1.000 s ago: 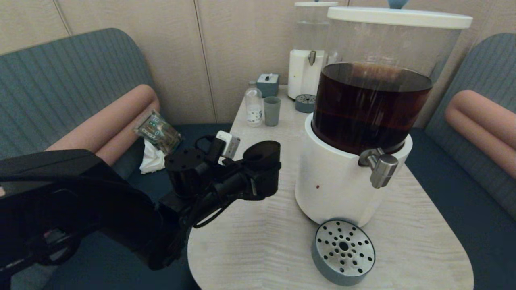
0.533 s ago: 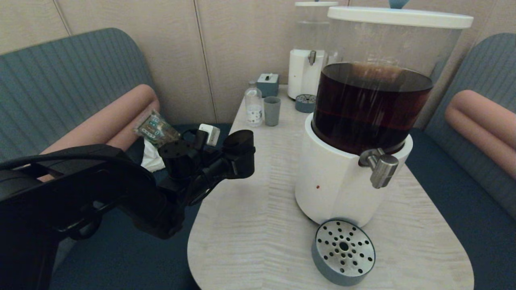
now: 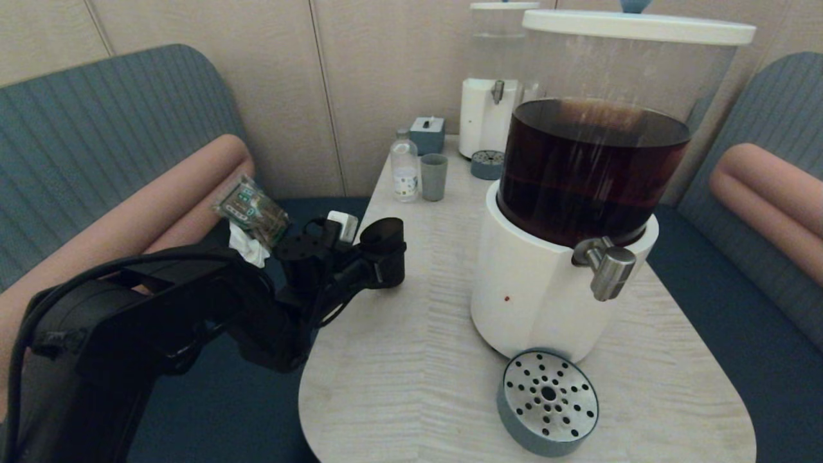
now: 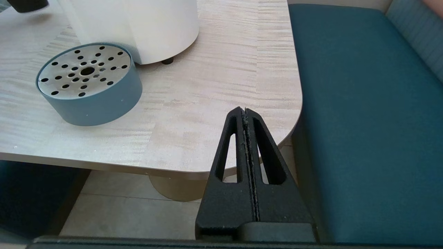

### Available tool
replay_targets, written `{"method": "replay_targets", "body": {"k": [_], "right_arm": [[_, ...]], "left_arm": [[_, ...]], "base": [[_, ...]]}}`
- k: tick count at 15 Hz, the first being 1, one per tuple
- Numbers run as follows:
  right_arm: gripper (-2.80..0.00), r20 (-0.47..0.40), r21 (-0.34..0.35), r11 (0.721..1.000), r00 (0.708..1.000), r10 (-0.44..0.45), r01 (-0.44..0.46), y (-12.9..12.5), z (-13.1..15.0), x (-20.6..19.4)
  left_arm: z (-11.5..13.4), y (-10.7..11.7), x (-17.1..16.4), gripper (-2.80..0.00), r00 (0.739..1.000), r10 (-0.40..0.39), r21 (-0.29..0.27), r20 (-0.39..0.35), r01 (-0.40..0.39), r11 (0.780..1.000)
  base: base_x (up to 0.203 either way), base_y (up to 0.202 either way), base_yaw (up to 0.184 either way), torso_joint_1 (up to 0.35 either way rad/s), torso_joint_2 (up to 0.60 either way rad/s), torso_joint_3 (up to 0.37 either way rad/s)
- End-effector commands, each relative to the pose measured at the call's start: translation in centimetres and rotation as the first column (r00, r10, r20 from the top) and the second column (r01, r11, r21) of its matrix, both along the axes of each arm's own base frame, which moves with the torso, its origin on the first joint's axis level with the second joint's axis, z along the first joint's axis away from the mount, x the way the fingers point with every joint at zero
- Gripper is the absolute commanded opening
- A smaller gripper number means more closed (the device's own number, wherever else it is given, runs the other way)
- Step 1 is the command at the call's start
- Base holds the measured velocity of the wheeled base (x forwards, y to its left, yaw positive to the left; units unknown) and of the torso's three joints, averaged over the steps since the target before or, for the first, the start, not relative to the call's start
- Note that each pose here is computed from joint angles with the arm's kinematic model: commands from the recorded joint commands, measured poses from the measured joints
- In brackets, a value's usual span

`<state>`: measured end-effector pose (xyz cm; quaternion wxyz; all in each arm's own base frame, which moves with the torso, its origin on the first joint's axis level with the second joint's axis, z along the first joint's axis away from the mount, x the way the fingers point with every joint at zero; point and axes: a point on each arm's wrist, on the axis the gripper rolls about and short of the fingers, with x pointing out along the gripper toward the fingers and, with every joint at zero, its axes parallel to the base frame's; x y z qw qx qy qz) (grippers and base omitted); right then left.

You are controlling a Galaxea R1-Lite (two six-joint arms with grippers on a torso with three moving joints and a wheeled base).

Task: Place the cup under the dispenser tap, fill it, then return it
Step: Place the cup next to the water dispenser

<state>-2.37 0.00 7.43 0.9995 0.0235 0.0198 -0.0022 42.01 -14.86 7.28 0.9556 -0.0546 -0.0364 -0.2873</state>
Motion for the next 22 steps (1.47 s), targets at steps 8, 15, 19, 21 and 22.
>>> {"method": "replay_targets", "body": {"k": [8, 15, 19, 21, 22], "right_arm": [[-2.8, -0.002, 0.0, 1.0, 1.0, 0.0, 0.0, 0.0, 0.0, 0.0], [-2.8, -0.002, 0.0, 1.0, 1.0, 0.0, 0.0, 0.0, 0.0, 0.0], [-2.8, -0.002, 0.0, 1.0, 1.0, 0.0, 0.0, 0.0, 0.0, 0.0], [-2.8, -0.002, 0.0, 1.0, 1.0, 0.0, 0.0, 0.0, 0.0, 0.0], [-2.8, -0.002, 0.0, 1.0, 1.0, 0.0, 0.0, 0.0, 0.0, 0.0]], "left_arm": [[-2.5, -0.2, 0.6, -2.8, 0.999, 0.0, 0.018, -0.041, 0.0, 1.0], [-2.4, -0.3, 0.6, -2.8, 0.999, 0.001, 0.009, -0.038, -0.001, 1.0], [-2.7, -0.3, 0.7, -2.8, 0.998, 0.049, 0.013, -0.046, -0.049, 0.999], [-2.4, -0.3, 0.7, 0.0, 0.998, 0.048, 0.008, -0.033, -0.047, 0.999], [-2.5, -0.4, 0.6, 0.0, 0.998, 0.045, 0.012, -0.033, -0.045, 0.999]], "base": [[0.0, 0.0, 0.0, 0.0, 0.0, 0.0], [0.0, 0.0, 0.0, 0.0, 0.0, 0.0], [0.0, 0.0, 0.0, 0.0, 0.0, 0.0], [0.0, 0.0, 0.0, 0.0, 0.0, 0.0], [0.0, 0.0, 0.0, 0.0, 0.0, 0.0]]}}
